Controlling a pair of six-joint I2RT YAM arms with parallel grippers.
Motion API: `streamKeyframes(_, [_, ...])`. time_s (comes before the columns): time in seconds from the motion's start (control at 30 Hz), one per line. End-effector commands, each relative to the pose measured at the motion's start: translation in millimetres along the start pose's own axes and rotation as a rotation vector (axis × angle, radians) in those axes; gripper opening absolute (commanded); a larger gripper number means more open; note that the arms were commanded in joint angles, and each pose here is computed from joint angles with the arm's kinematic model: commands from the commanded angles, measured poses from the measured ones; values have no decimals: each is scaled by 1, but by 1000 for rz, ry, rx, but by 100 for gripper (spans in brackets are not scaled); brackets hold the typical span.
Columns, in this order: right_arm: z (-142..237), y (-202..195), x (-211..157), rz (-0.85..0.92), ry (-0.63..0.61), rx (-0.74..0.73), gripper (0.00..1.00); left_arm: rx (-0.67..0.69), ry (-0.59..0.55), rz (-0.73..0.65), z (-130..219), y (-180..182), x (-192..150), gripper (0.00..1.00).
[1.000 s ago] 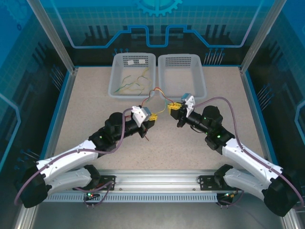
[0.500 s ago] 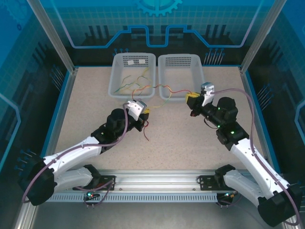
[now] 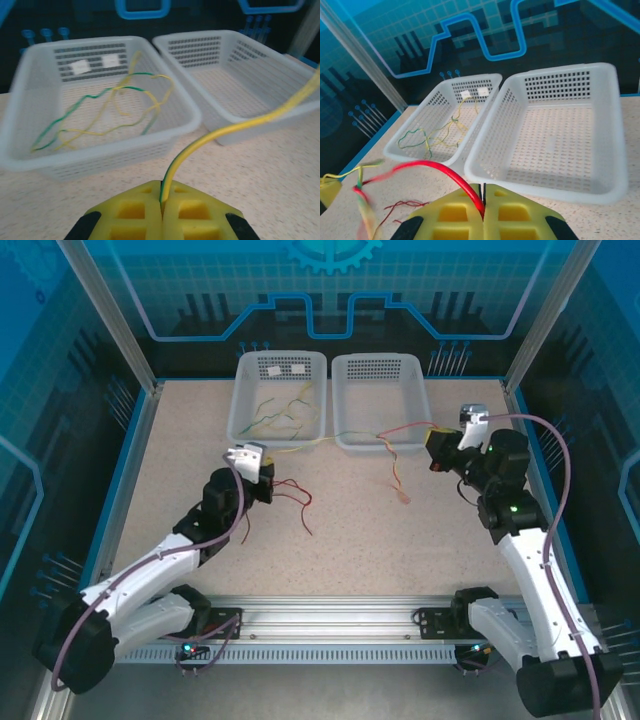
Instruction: Untangle the cables
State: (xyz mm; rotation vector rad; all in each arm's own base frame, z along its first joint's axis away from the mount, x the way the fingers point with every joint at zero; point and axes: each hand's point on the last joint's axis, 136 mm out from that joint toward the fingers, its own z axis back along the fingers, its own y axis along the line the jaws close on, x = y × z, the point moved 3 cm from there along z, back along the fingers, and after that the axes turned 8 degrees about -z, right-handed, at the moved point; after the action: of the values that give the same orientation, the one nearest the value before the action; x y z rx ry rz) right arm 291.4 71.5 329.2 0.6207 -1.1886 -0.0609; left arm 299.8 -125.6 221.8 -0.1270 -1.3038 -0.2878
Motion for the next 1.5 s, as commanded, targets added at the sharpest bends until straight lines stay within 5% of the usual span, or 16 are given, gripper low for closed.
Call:
streamKeyframes(0.0, [16,-2,21,-31,-54,-24,0,191,51,46,9,36,-8,0])
streamKeyframes(0.4, [36,-49,33,-101,-110,-224,0,421,-37,167,45,92,13,0])
streamKeyframes(0.77, [81,-109,31,-248,-236,-574,0,721,-79,329,100,143,15,0])
streamKeyframes(0.97, [62,-82,38,-219,-224,-344,0,437,-141,297,86,113,43,0])
streamKeyframes(1.13, [58,-64,40,-169,-225,-289,0,290,-130,282,73,96,58,0])
streamKeyframes(1.47, [47,-52,29,-143,-175,-241,0,158,-19,246,26,79,63,0])
